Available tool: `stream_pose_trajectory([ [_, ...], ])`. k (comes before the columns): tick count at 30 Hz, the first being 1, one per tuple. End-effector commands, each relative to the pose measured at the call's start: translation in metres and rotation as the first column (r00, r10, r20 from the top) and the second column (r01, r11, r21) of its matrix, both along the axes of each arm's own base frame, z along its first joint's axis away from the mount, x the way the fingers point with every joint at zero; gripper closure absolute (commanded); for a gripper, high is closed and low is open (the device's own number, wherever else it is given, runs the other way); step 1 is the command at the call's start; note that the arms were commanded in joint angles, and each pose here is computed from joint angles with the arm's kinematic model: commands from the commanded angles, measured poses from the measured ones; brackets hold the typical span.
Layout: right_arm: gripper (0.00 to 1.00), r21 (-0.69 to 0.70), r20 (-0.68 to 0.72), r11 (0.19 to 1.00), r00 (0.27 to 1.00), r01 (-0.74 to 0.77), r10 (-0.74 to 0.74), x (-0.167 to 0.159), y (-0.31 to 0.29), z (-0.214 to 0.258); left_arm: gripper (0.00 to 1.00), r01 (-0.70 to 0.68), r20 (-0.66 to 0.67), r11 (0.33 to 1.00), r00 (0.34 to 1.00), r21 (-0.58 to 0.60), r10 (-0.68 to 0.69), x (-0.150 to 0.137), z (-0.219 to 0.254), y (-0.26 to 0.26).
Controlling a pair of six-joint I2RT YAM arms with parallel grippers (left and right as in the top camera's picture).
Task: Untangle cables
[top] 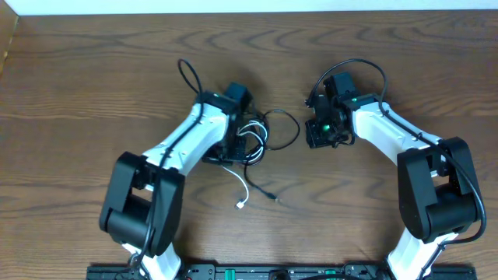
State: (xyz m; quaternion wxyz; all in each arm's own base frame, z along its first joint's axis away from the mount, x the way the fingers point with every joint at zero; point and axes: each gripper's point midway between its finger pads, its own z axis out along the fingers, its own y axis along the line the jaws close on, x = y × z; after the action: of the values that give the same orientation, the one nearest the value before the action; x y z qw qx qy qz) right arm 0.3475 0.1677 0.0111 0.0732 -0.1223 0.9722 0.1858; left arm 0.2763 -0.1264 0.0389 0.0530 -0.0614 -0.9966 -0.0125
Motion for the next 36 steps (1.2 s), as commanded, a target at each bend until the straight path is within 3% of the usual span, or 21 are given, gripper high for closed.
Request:
stream_pose_trajectory([
  [1,0.99,-0.087,0.033,0.996,0.999,0.011,-0.008,0.002,-0.011,-0.002,0.92,0.020,0.145,0.997,0.989,-0.079,-0.008,0.025,0.056,-0.012],
  [6,0.94,-0.093,0.034,0.996,0.999,0.013,-0.010,0.002,-0.012,-0.003,0.91,-0.070,0.207,0.979,0.972,-0.192,0.110,0.030,0.086,-0.033],
  [10,0.89,-0.056,0.016,0.998,1.000,-0.005,0.006,-0.003,-0.003,-0.001,0.88,-0.106,0.203,0.972,0.968,-0.210,0.150,0.028,0.081,-0.051],
  [12,0.88,-0.045,0.013,0.999,1.000,-0.013,0.013,-0.004,0.000,0.000,0.83,-0.153,0.189,0.965,0.962,-0.215,0.195,0.027,0.073,-0.059],
  [15,0.80,-0.047,0.013,0.999,1.000,-0.019,0.020,-0.005,0.002,-0.001,0.67,-0.249,0.168,0.941,0.942,-0.227,0.290,0.026,0.060,-0.072],
  [23,0.59,-0.174,0.061,0.985,0.998,0.018,-0.008,0.005,-0.020,-0.005,0.65,-0.444,0.192,0.868,0.853,-0.223,0.486,0.038,0.026,-0.095],
  [24,0.58,-0.214,0.075,0.976,0.997,0.043,-0.027,0.008,-0.027,-0.006,0.56,-0.461,0.191,0.854,0.840,-0.243,0.508,0.043,0.017,-0.105],
  [25,0.58,-0.236,0.082,0.970,0.996,0.060,-0.042,0.009,-0.031,-0.007,0.53,-0.460,0.193,0.851,0.838,-0.251,0.510,0.046,0.013,-0.111],
  [36,0.52,-0.254,0.090,0.964,0.994,0.081,-0.060,0.011,-0.035,-0.007,0.54,-0.529,0.151,0.834,0.822,-0.155,0.550,0.038,-0.042,-0.115],
])
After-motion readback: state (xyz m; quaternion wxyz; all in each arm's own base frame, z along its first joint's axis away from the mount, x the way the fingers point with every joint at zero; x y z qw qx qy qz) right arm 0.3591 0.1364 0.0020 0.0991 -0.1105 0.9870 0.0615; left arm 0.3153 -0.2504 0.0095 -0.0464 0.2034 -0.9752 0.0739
